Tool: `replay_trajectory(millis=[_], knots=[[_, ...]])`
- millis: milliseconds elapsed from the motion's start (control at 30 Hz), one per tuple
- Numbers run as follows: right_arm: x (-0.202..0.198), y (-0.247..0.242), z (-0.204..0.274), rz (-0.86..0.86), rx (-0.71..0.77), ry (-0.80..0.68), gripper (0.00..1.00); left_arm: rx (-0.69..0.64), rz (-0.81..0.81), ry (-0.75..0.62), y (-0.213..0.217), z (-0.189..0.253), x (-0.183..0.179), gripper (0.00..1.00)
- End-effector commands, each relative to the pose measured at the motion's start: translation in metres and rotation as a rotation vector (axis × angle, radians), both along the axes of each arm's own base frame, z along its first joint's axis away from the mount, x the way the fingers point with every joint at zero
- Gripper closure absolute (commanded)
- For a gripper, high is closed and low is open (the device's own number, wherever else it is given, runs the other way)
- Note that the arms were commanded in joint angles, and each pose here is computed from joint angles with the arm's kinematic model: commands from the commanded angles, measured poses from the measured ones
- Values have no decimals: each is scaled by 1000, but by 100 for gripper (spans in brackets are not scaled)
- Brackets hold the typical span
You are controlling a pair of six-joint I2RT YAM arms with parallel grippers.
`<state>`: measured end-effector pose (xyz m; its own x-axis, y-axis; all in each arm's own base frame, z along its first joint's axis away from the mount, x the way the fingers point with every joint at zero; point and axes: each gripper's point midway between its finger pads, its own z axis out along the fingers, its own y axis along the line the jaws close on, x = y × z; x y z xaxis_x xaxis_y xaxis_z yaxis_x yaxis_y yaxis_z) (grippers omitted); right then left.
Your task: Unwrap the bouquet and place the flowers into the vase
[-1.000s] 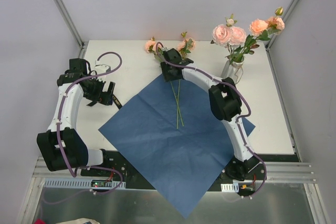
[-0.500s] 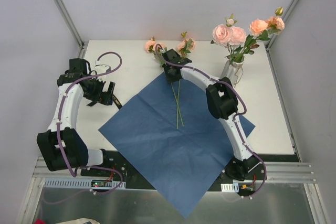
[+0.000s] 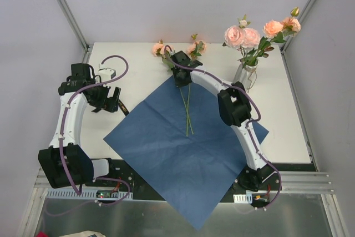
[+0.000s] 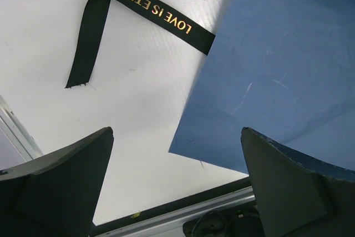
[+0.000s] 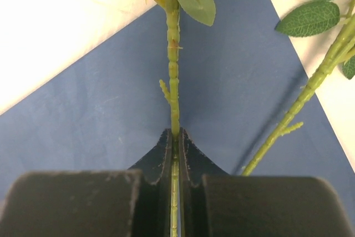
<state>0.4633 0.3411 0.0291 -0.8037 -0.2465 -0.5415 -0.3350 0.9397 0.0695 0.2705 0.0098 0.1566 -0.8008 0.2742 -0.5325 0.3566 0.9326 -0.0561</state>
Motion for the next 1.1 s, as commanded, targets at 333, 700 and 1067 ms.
replay_trajectory(millis=[333, 700, 1067], knots=[[-45, 36, 328, 149, 511, -545, 99, 13, 13, -9, 4, 0, -11, 1], [-110, -75, 501, 128, 535, -1305, 99, 15, 10, -29, 5, 5, -9, 1], [-137, -242, 608, -186, 430, -1771, 99, 1, 4, -10, 4, 2, -5, 1]])
